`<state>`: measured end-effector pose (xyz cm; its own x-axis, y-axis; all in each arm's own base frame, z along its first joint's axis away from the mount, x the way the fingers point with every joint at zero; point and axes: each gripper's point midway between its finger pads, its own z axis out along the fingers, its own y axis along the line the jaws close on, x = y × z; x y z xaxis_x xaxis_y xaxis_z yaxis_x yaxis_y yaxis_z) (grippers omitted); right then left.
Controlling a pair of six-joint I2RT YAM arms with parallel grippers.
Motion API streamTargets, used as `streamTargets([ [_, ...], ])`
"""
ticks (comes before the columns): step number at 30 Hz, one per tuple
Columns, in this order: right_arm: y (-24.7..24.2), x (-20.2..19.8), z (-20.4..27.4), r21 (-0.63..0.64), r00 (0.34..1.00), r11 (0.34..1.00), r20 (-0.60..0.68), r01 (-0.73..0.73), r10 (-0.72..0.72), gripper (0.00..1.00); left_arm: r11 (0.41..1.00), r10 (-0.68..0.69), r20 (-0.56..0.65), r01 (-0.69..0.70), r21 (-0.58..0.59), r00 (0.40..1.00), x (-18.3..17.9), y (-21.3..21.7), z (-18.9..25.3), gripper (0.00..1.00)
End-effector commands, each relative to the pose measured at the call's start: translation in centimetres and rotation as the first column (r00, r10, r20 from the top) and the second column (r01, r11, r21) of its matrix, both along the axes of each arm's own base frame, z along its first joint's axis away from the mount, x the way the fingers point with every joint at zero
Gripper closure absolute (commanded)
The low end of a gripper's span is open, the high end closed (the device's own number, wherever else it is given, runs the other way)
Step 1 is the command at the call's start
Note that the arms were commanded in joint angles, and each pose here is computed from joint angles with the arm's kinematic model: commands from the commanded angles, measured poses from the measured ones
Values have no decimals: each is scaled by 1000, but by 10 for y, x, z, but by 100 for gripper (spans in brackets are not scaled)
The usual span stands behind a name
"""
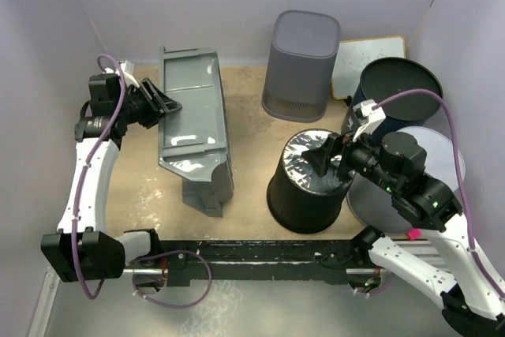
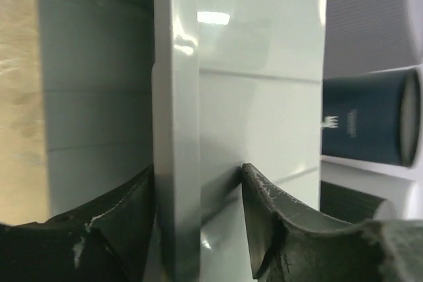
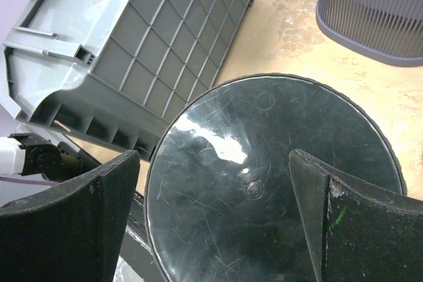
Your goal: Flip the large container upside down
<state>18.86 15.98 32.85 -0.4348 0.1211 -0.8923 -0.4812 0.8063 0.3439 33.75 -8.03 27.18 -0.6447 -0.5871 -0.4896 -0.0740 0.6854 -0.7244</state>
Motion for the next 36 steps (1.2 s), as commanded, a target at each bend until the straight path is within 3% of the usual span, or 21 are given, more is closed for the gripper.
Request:
streamTargets([
  [1, 8, 5, 6, 23, 1000, 1000, 16, -17, 17, 4, 951, 48, -29, -37, 306, 998, -26, 39, -8, 50],
  [6, 17, 10, 7, 32, 999, 999, 17, -40, 40, 4, 921, 113, 57, -126, 368, 992, -28, 53, 28, 45],
  [11, 22, 12, 7, 34, 998, 998, 14, -55, 55, 4, 839, 204, 103, -228, 494, 974, -38, 81, 57, 41],
  [15, 23, 12, 6, 33, 998, 998, 8, -62, 62, 4, 845, 152, 99, -181, 503, 983, -38, 60, 59, 41],
  [20, 25, 10, 10, 47, 997, 996, 13, -74, 73, 4, 809, 101, 116, -150, 569, 988, -37, 25, 58, 41],
  [31, 29, 8, 12, 66, 996, 994, 6, -87, 87, 4, 717, 129, 38, -119, 687, 991, -32, 39, 20, 66],
  [36, 30, 8, 13, 72, 996, 993, 5, -94, 94, 4, 716, 118, 51, -120, 688, 992, -34, 39, 15, 95],
])
